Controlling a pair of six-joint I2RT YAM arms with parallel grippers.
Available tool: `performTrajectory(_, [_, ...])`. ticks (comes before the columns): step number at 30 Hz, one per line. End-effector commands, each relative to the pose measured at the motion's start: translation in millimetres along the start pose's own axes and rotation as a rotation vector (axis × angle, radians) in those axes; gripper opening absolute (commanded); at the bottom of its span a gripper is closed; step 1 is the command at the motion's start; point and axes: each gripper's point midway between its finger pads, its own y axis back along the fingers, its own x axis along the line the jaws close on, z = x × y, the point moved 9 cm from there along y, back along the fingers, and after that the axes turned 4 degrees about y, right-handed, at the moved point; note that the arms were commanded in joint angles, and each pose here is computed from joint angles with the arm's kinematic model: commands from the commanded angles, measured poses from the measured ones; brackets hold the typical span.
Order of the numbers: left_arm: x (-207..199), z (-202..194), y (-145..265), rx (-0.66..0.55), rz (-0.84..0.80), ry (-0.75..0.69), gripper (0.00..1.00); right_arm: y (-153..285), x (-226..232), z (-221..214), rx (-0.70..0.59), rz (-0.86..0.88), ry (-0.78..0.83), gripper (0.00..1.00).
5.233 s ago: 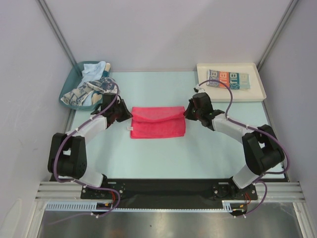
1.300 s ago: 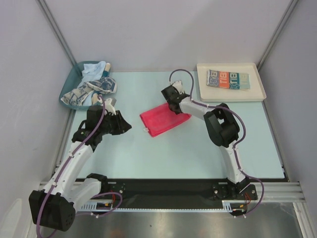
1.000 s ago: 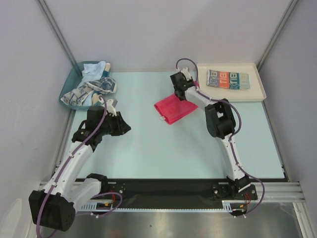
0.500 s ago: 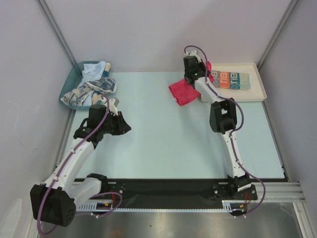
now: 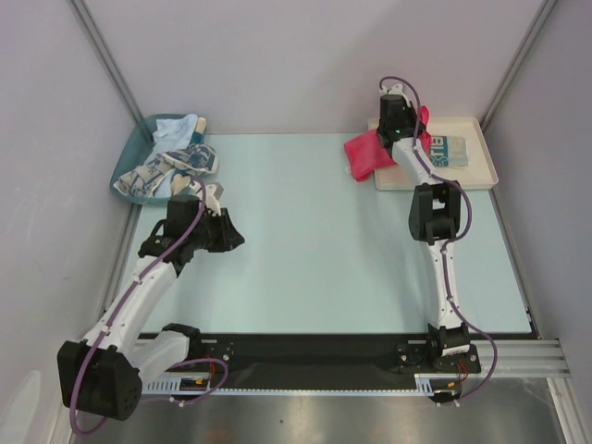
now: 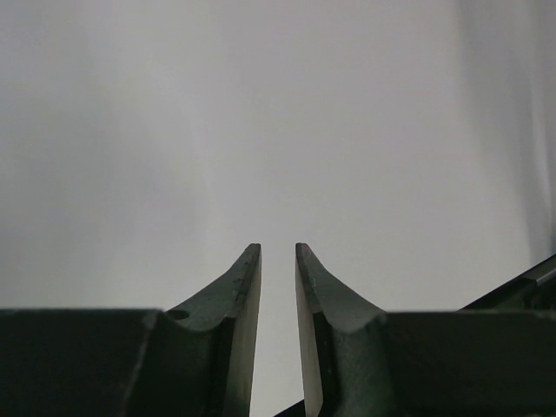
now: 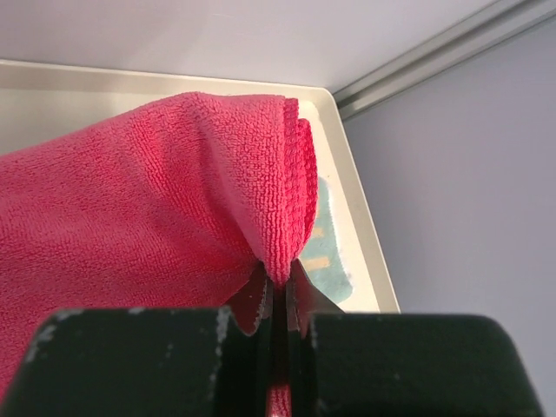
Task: Fold and stack the towels
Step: Neatly place the folded towel into the bin
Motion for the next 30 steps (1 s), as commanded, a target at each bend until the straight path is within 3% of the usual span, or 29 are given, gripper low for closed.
performTrajectory(1, [-4,7,0,-0.023,-0.019,-0.043,0.27,-1,-47,26,-0.080,-0.061,-0.103,0.00])
performTrajectory(14, [-3,6,-4,-0.005,-0.026,-0.038,0.27,-20,-108,20,-0.091,-0.115,-0.177,0.00])
performTrajectory(25, [-3,5,-9,0.015,-0.042,-0.032,0.27,-44,-128,-7,-0.047,-0.097,-0.227,0.03])
performTrajectory(28, [-2,5,-9,0.016,-0.041,-0.028,0.28,-54,-119,-23,-0.020,-0.037,-0.268,0.35])
performTrajectory(29, [-3,5,-9,0.017,-0.043,-0.030,0.28,-56,-116,-26,-0.014,-0.020,-0.312,0.55])
performTrajectory(30, [-2,5,-9,0.012,-0.040,-0.031,0.29,-59,-115,-32,0.001,0.015,-0.319,0.63])
